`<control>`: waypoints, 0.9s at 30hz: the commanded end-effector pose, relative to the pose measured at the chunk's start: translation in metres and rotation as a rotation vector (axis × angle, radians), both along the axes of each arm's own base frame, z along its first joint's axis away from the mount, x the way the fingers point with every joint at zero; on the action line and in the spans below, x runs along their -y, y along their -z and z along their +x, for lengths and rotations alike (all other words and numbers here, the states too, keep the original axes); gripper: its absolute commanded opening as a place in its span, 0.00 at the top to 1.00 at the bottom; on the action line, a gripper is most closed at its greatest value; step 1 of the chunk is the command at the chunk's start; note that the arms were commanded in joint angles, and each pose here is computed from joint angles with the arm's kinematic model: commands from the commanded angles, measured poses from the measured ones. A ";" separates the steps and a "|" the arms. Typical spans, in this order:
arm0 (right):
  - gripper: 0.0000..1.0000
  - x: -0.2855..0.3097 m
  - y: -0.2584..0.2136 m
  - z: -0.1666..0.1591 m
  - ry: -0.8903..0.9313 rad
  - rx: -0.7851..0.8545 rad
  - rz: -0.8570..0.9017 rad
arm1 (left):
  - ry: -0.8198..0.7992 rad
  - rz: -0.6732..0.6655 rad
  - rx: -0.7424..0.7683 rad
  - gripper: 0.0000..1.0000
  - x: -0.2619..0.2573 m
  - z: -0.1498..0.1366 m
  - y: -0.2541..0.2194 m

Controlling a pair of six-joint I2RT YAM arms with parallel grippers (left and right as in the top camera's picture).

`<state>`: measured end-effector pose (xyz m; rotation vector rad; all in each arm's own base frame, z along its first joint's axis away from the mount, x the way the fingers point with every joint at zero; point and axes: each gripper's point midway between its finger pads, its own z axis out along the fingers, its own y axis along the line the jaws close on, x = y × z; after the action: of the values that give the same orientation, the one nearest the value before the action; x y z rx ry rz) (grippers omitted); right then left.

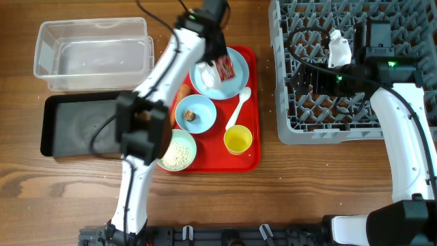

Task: Sort waste into correct bins and load items into the dishwasher rack
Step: 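Carry the tissue and red wrapper left and drop into clear bin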

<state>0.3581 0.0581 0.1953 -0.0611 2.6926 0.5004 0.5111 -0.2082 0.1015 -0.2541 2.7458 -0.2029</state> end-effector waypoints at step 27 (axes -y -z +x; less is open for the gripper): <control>0.00 -0.001 -0.010 0.014 0.024 0.052 0.007 | -0.446 0.094 -0.006 0.35 -0.325 0.029 0.005</control>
<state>0.3672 0.0581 0.1994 -0.0457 2.6546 0.4999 0.5383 0.1157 0.1129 -0.8326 2.5863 0.0554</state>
